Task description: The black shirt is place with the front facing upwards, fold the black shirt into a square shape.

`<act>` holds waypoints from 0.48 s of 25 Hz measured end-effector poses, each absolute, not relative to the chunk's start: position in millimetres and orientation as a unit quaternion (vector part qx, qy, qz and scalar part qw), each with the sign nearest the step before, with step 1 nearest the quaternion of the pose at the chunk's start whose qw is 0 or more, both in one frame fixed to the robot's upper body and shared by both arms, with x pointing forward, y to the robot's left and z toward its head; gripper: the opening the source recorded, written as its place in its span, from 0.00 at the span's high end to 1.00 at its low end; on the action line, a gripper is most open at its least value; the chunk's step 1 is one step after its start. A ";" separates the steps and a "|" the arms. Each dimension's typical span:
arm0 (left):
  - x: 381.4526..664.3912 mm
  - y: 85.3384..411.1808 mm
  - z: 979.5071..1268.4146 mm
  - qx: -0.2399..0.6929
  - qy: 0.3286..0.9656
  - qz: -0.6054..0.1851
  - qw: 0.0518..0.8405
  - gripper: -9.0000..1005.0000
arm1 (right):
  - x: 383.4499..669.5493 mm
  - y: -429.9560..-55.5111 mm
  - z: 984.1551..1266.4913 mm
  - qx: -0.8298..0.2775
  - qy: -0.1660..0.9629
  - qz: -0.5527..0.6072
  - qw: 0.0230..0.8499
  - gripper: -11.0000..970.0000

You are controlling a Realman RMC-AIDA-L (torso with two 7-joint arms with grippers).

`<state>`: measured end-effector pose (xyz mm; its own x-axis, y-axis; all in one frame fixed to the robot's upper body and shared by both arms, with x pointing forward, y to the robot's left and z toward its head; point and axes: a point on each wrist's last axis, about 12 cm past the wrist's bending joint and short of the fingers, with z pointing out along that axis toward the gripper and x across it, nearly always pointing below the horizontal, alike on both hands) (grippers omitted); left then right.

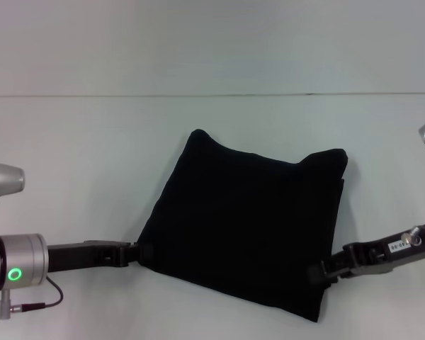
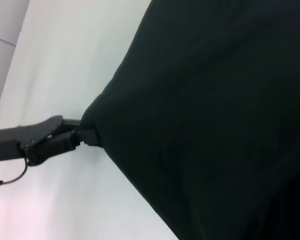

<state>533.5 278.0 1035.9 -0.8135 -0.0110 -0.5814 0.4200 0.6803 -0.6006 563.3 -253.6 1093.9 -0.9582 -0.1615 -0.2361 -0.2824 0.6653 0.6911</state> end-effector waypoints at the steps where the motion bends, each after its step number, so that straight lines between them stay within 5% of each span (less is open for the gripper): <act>1: 533.9 278.6 1035.7 0.116 0.873 -0.380 0.283 0.90 | 561.3 -255.6 1092.9 -0.122 0.909 0.391 0.074 0.54; 4: 534.7 279.3 1035.8 0.113 0.873 -0.378 0.286 0.90 | 560.2 -256.8 1092.2 -0.123 0.909 0.390 0.074 0.68; 12: 536.1 277.0 1036.5 0.114 0.871 -0.382 0.286 0.90 | 554.2 -254.1 1086.7 -0.134 0.908 0.394 0.055 0.85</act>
